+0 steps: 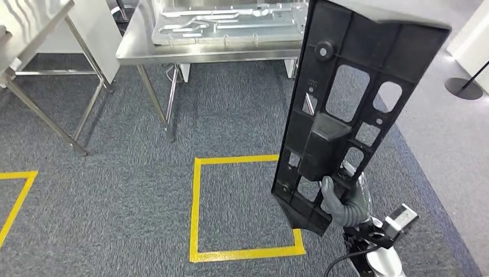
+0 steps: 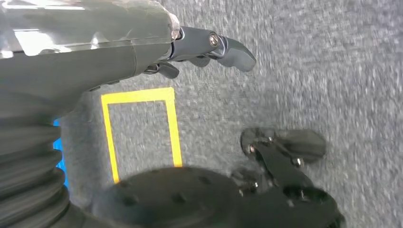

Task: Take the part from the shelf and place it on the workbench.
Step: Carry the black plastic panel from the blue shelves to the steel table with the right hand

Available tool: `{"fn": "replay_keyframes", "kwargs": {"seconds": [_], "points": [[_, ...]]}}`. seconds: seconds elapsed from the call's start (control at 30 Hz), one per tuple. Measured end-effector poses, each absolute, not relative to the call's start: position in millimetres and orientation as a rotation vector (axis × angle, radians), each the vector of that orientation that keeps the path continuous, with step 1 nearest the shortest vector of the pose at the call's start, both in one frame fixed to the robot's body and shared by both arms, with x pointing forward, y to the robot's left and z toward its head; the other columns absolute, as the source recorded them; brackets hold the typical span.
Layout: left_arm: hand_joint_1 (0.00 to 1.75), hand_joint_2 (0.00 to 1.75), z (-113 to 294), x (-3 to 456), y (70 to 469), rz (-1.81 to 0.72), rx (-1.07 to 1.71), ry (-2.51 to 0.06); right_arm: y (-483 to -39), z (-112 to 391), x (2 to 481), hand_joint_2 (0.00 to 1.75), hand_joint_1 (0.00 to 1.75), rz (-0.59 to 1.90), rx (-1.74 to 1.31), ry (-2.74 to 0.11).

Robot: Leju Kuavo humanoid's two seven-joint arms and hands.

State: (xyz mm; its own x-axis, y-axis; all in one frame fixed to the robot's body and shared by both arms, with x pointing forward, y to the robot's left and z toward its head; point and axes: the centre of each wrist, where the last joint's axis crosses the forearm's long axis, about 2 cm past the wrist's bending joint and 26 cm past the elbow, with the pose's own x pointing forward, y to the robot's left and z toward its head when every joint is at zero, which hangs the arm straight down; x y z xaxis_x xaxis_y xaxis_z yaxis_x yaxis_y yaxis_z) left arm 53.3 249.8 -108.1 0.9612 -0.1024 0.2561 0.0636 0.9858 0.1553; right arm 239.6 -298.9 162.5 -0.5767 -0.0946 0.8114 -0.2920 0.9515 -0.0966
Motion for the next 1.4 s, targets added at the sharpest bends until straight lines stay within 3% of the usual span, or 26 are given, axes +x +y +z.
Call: {"fn": "replay_keyframes", "kwargs": {"seconds": [1.4], "points": [[0.0, 1.75, -108.2, 51.5, 247.4, -0.077, 0.135, -0.259, -292.9, 165.7, 232.1, 1.75, 1.75, 0.265, 0.267, -2.197]]}}
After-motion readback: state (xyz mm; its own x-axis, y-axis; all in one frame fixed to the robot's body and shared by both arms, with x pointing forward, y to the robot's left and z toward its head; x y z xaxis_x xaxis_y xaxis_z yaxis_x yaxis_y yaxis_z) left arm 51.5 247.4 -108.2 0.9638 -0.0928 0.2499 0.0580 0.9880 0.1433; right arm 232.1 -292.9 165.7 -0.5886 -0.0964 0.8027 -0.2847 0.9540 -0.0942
